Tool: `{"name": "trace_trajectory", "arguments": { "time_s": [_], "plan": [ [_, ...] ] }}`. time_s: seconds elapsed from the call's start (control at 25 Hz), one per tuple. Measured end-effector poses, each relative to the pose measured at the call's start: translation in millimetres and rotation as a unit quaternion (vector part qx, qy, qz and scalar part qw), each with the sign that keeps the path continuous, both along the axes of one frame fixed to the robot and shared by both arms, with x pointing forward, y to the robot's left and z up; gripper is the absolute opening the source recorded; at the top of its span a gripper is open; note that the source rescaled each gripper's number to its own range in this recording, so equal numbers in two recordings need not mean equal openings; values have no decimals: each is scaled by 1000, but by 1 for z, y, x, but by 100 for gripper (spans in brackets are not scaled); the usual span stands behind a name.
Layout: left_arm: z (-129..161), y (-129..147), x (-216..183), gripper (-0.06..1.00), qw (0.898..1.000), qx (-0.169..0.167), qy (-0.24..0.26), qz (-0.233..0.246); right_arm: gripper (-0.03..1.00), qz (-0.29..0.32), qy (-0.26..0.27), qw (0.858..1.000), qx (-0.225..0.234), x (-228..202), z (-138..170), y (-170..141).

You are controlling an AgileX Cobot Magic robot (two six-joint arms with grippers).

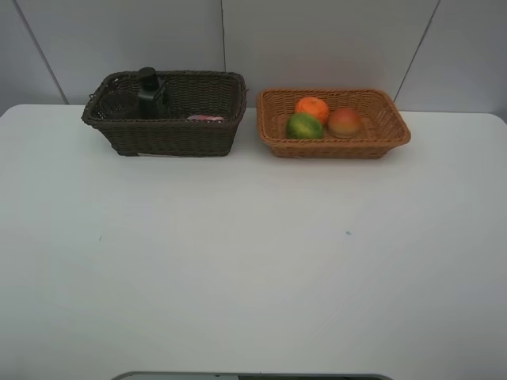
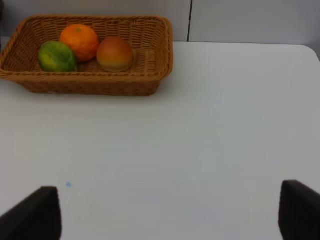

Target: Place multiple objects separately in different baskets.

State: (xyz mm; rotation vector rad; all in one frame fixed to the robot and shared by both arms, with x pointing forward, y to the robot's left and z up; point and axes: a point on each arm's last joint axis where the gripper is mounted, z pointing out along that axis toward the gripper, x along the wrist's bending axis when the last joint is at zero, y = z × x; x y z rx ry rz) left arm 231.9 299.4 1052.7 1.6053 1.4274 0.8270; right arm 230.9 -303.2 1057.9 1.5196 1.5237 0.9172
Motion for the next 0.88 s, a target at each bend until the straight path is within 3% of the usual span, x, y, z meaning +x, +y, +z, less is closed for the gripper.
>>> {"name": "trace_trajectory", "arguments": {
  "time_s": [0.16, 0.88],
  "plan": [
    [0, 0, 0, 96, 1000, 0, 0, 21, 86, 0, 0, 1000, 0, 0, 0, 0],
    [0, 0, 0, 96, 1000, 1, 0, 21, 86, 0, 0, 1000, 0, 0, 0, 0]
  ]
}}
